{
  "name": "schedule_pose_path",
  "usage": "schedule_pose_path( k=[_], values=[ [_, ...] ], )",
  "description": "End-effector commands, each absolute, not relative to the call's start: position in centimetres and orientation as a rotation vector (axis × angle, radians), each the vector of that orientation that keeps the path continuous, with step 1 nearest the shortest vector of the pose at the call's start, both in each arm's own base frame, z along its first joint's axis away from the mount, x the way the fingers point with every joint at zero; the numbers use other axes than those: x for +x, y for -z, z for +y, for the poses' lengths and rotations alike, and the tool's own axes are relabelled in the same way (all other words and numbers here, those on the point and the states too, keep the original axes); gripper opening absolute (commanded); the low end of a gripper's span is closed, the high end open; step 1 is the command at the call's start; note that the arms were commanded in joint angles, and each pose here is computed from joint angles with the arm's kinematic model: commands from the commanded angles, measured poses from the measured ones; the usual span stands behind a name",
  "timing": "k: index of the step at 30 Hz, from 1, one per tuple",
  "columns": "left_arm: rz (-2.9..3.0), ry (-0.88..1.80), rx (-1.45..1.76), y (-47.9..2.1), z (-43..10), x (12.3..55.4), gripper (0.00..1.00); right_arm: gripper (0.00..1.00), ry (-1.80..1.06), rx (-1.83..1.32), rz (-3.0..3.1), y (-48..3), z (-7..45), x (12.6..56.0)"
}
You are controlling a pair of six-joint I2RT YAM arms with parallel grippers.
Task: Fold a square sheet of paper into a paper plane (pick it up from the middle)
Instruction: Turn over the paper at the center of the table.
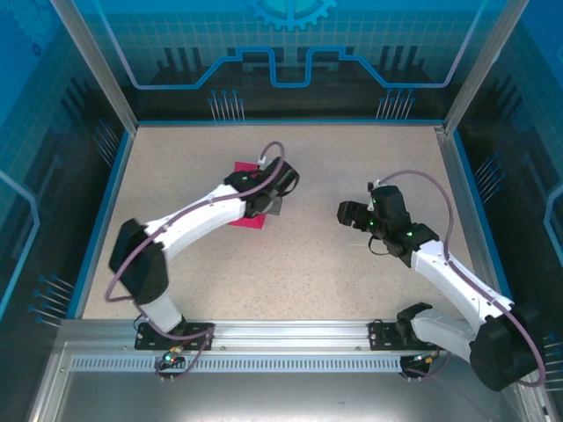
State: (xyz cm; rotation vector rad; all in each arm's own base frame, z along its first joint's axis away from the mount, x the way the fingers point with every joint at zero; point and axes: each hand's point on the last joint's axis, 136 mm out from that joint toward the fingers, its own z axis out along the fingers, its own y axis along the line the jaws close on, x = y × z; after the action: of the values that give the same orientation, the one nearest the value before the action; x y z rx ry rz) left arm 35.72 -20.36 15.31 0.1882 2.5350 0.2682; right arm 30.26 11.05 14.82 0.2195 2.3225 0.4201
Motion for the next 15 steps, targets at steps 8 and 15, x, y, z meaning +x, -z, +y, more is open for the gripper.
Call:
schedule_pose_path(
  k=[8,15],
  values=[
    [2.54,-0.825,0.389,-7.5,-21.6,36.9,0.0,0.83,-0.333,0.38,2.349,-13.7,7.1,28.5],
    [2.634,-0.641,0.409,-3.2,-26.8,35.4,0.01,0.83,-0.318,0.447,2.337,-13.9,5.6,27.8]
  ],
)
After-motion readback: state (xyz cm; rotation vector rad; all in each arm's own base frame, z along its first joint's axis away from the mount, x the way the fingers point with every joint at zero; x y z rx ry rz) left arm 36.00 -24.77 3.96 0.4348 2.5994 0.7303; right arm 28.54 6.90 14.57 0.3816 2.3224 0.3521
